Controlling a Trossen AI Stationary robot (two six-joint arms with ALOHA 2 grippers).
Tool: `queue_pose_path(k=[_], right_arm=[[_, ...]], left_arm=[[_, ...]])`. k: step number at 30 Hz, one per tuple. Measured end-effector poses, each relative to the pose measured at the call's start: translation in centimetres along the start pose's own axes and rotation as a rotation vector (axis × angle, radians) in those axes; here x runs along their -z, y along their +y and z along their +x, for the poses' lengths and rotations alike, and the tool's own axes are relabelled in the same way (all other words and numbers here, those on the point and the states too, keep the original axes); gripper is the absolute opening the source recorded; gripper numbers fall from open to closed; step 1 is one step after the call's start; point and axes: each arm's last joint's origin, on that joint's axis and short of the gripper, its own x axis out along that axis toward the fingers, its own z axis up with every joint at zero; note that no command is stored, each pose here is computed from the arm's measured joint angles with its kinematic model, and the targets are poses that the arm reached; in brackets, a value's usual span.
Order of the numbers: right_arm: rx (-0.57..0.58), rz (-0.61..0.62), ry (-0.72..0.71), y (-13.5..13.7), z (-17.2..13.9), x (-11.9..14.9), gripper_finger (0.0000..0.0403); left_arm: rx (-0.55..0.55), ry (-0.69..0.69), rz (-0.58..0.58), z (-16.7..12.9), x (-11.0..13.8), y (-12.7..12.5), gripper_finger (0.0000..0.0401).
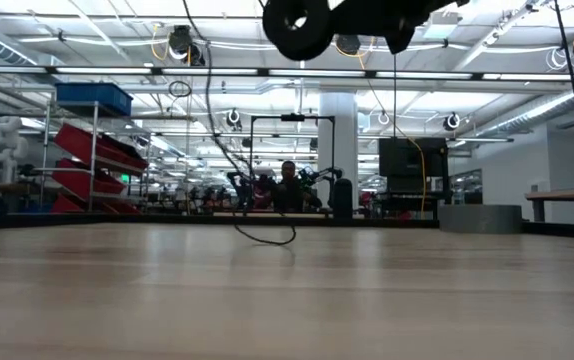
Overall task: Coil cords
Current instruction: Coil the black wire onto the spool
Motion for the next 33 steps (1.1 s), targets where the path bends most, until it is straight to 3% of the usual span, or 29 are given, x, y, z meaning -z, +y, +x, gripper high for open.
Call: queue_pose_path(k=[8, 20, 33], right_arm=[[0.143, -0.036, -0.026, 0.2, 1.2, 0.6, 0.0000], [0.295, -0.024, -0.102, 0.5, 2.4, 0.7, 0.0000], [0.313, -0.004, -0.122, 0.6, 2.3, 0.6, 0.0000]], left_arm=[[0.026, -0.076, -0.064, 0.4, -1.3, -0.4, 0.0000], [0.129, -0.128, -0.061, 4.2, -1.3, -2.4, 0.0000], [0.167, -0.090, -0.032, 8.4, 1.0, -3.7, 0.0000]])
